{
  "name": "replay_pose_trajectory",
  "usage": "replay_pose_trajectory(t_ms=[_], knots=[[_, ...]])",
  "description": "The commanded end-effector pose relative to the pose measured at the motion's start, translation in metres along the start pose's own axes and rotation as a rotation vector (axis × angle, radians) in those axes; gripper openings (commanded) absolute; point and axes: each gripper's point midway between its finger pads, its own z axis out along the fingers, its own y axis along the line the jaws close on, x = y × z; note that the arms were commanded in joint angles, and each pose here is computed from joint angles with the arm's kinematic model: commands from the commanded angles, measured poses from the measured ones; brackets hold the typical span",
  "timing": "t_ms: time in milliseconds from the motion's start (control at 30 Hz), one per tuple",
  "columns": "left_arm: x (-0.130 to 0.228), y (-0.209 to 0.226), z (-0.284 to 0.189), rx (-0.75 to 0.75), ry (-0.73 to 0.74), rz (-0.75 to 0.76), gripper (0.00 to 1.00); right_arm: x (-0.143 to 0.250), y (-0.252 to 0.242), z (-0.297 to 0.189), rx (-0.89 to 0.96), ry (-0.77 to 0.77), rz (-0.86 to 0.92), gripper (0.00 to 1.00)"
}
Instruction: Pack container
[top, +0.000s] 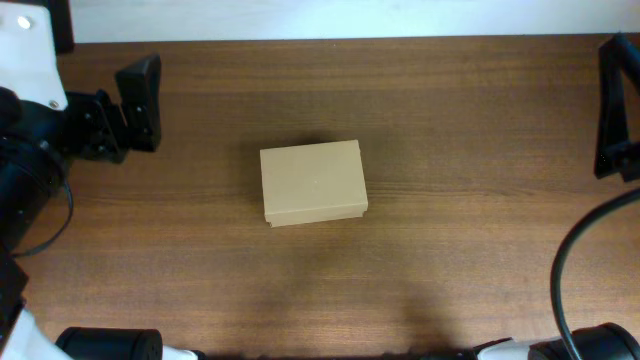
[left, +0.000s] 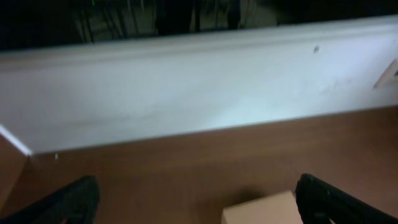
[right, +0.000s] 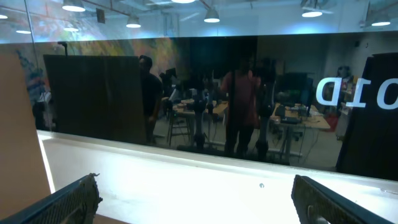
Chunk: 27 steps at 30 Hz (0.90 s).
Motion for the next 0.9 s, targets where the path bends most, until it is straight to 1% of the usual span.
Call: replay_pose_trajectory(t_ms=[0,67,133,267,600,733,867], knots=[[0.009,0.002,0.0,-0.008,0.037,-0.015,1.0,0.003,-0.004,0.005,0.022,0.011,0.007,0.99],[0.016,0.001,0.0,-0.007,0.067,-0.017,1.0,0.004,-0.004,0.005,0.022,0.015,0.007,0.99],[0.016,0.001,0.0,-0.008,0.067,-0.017,1.0,0.007,-0.004,0.006,0.023,0.025,0.008,0.99],[0.016,0.001,0.0,-0.008,0.067,-0.017,1.0,0.022,-0.004,0.005,0.023,0.088,0.01,0.99],[0.016,0.001,0.0,-0.007,0.067,-0.017,1.0,0.087,-0.004,-0.009,0.024,0.36,0.022,0.99],[0.016,0.001,0.0,-0.008,0.067,-0.017,1.0,0.088,-0.005,-0.007,0.028,0.364,0.017,0.99],[0.016,0.001,0.0,-0.008,0.067,-0.017,1.0,0.088,-0.016,-0.007,0.095,0.365,0.005,0.99]])
